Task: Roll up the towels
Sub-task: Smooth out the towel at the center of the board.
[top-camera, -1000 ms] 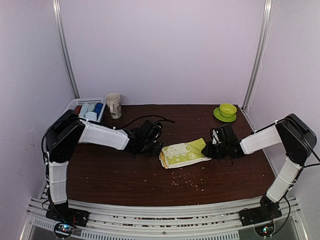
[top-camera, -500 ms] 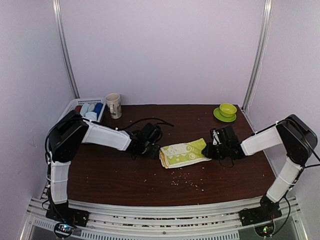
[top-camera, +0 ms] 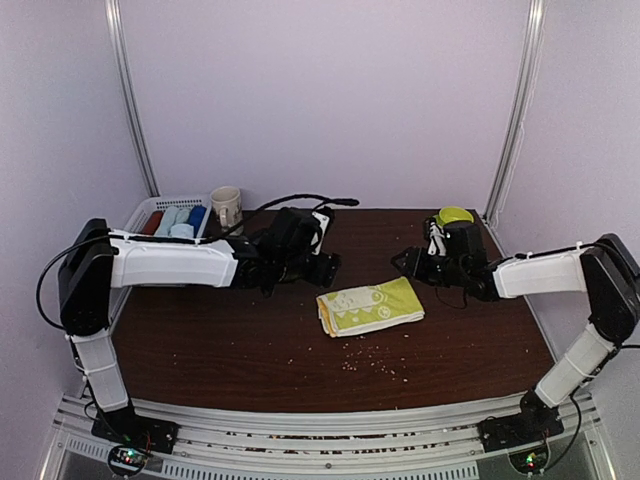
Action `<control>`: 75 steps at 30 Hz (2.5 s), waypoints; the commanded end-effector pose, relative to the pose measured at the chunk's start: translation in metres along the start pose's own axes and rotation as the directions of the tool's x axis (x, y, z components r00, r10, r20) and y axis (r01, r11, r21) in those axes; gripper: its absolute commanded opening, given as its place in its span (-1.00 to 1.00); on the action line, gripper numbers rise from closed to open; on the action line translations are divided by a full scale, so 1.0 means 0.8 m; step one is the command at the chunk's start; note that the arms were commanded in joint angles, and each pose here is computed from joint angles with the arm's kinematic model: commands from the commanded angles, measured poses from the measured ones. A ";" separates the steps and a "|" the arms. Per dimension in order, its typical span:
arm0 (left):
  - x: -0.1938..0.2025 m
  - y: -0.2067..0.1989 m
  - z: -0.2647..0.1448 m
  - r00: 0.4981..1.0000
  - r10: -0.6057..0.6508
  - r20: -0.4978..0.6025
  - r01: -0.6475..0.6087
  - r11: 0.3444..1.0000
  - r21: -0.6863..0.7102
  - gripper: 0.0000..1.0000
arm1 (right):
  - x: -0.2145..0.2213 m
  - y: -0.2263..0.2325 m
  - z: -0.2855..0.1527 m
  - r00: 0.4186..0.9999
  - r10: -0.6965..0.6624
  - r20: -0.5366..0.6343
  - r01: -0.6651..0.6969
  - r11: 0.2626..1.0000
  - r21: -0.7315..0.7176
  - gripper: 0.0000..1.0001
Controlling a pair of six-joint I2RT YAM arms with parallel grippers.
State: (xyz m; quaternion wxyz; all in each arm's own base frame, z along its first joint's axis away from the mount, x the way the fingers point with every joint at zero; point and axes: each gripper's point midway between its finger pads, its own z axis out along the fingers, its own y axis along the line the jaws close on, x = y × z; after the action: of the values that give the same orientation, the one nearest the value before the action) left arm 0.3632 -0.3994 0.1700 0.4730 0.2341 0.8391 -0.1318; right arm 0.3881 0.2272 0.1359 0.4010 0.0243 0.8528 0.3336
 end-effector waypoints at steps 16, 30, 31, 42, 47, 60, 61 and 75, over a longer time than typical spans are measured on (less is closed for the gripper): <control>0.143 -0.072 0.083 0.977 -0.046 -0.207 0.088 0.976 0.198 -1.00 | 0.025 -0.056 0.081 0.951 0.305 -0.043 -0.307 0.925 -0.224 -0.20; 0.215 -0.030 0.059 0.951 -0.060 -0.303 0.091 0.992 0.091 -0.82 | 0.051 -0.128 0.090 0.951 0.309 -0.035 -0.309 0.951 -0.009 -0.20; 0.210 -0.030 0.056 0.954 -0.063 -0.294 0.093 0.991 0.091 -0.64 | 0.050 -0.127 0.089 0.952 0.306 -0.033 -0.306 0.952 -0.010 -0.20; 0.103 -0.034 0.048 0.989 -0.027 -0.143 0.040 0.995 0.088 0.26 | -0.015 -0.054 0.037 0.984 0.175 0.015 -0.173 0.979 -0.112 -0.06; 0.078 -0.039 0.048 0.994 -0.025 -0.107 0.037 0.993 0.111 0.31 | -0.017 -0.020 0.009 0.991 0.132 -0.009 -0.132 0.980 -0.151 0.01; 0.086 0.005 0.075 0.986 -0.144 -0.090 0.157 0.972 0.172 -0.74 | 0.066 0.006 0.001 0.975 0.159 -0.152 -0.193 0.950 -0.244 -0.04; 0.086 0.006 0.077 0.985 -0.146 -0.094 0.160 0.971 0.176 -0.79 | 0.073 0.006 0.003 0.973 0.162 -0.165 -0.200 0.949 -0.244 -0.05; 0.142 0.016 0.108 0.970 -0.137 -0.202 0.164 0.978 0.126 -0.94 | 0.130 -0.031 0.018 0.943 0.229 -0.241 -0.273 0.947 -0.169 -0.12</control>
State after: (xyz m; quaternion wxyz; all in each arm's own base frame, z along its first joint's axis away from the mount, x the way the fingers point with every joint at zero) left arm 0.3783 -0.3969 0.0465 0.3721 0.2207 0.8756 -0.2146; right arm 0.3364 0.2487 0.0525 0.2579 0.0543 0.8410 0.4725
